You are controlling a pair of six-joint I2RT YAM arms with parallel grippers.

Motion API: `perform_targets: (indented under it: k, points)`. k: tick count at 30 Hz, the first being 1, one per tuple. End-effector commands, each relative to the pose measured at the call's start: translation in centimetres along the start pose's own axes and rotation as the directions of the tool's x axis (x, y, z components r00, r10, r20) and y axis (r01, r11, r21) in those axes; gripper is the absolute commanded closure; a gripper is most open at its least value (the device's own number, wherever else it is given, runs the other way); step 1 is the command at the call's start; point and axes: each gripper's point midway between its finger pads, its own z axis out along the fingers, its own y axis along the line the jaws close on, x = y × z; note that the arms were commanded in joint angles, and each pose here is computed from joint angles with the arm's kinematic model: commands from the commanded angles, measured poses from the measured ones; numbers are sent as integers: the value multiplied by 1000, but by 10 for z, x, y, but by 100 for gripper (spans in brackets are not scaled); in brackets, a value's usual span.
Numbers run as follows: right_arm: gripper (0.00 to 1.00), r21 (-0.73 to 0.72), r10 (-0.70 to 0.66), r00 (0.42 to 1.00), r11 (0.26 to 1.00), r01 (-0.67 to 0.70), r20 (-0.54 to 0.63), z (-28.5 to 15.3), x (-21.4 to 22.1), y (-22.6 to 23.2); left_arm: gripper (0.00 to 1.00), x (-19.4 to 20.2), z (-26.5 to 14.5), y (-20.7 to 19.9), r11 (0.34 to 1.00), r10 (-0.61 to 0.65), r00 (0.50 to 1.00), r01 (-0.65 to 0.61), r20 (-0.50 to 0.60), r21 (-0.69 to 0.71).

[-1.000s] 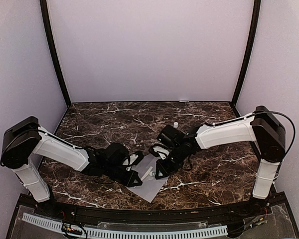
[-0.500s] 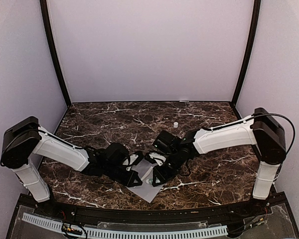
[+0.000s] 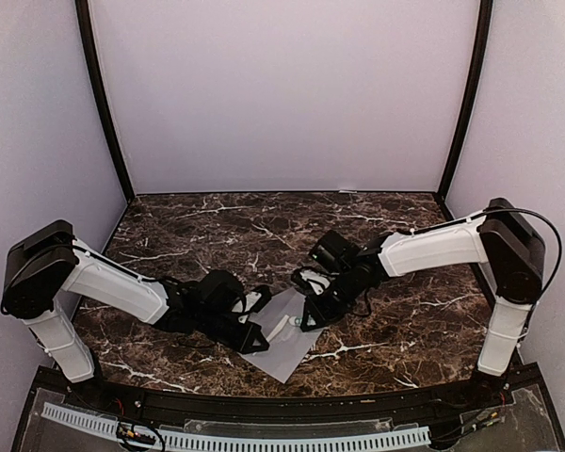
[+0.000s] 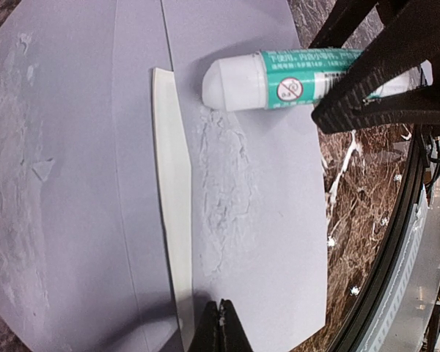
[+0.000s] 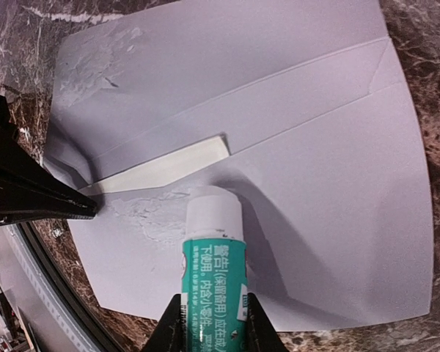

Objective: Place the letter into the envelope and seal it
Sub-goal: Paint the envelope at the center of the board.

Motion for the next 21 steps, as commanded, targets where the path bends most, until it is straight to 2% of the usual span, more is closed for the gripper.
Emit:
perform_targets:
  k: [1,7,11,13,14,16,21]
  points:
    - [100,153,76,994,986,-63,-78,5,29,-47,100,35,4,26,995,-35,993,23,-111,-101]
    - [100,35,36,999,999,-36,-17,-5,10,-19,99,29,2,24,995,-28,996,19,-88,-99]
    - [100,-78,-11,995,997,19,95,-35,-16,15,87,-13,-10,11,994,-2,999,7,44,-110]
    - [100,-100,-28,986,994,45,165,-57,-30,28,76,-42,-24,-4,995,12,991,1,133,-97]
    - [100,-104,-35,980,993,56,197,-67,-36,34,68,-54,-34,-14,996,18,984,-3,176,-84]
    - [100,-103,-47,964,992,76,262,-87,-46,42,62,-77,-55,-28,997,34,968,-15,249,-77]
    - [100,-89,-71,890,988,124,450,-136,-68,56,51,-118,-118,-57,997,67,904,-40,422,-73]
